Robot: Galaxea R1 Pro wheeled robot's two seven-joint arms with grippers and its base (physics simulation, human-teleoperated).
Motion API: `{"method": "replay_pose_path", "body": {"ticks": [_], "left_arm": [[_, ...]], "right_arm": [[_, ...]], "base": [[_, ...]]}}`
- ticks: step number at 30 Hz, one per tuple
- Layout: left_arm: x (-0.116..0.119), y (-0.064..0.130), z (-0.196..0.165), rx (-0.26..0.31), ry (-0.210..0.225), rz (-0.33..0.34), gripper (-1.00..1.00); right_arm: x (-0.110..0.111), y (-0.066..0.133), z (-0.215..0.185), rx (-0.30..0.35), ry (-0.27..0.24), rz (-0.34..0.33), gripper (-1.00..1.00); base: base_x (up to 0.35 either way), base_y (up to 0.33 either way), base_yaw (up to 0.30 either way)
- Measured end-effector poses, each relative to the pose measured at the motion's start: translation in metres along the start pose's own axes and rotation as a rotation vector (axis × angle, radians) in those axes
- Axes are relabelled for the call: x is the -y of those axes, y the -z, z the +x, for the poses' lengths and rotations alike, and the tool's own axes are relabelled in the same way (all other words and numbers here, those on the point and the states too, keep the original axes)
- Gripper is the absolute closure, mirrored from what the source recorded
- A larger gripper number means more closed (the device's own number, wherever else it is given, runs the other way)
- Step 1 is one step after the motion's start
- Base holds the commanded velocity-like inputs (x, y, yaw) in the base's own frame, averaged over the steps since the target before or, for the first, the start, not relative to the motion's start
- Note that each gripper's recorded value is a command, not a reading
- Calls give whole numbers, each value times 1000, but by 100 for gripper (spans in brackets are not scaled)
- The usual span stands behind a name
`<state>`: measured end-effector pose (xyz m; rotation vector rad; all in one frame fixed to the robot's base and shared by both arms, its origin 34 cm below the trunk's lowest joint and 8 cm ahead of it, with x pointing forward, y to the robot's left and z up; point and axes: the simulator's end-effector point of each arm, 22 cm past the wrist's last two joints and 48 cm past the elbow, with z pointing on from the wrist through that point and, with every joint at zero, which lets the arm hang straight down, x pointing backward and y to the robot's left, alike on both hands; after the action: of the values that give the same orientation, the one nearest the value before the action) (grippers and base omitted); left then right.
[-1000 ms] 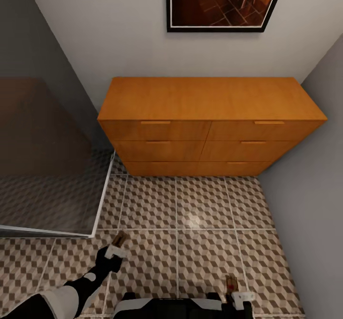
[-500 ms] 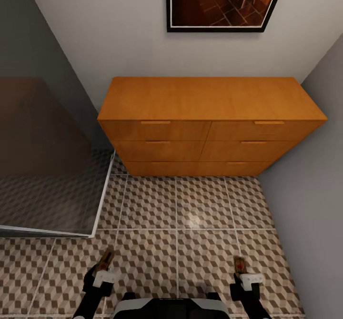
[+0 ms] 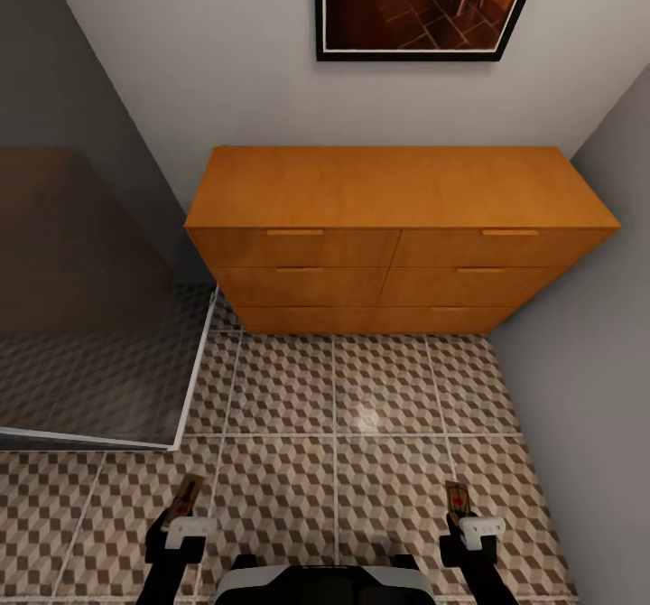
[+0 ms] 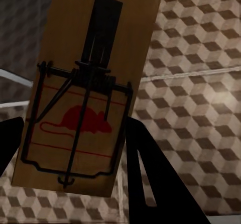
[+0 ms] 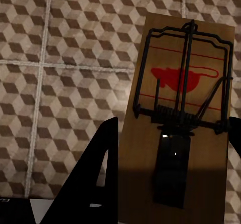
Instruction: Take the four mousetraps from the cabinet in the bathroom and place them on the bathroom floor. Make sure all four end up on the same floor surface, and ensure that at least two of them are either under or directly next to the same bathroom sink.
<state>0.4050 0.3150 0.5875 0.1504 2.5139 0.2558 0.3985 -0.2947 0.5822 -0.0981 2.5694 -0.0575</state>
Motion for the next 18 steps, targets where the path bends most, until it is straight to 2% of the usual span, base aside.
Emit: {"method": "replay_pose_path", "body": {"ticks": [9,18], "left_arm": [[-1,0,1,-5,7,-6,100],[0,0,8,-35,3,-4,100]], "right_arm": [[0,0,0,0,-1,1,100],[0,0,0,0,-4,1,100]], "base": [[0,0,0],[0,0,0]]}}
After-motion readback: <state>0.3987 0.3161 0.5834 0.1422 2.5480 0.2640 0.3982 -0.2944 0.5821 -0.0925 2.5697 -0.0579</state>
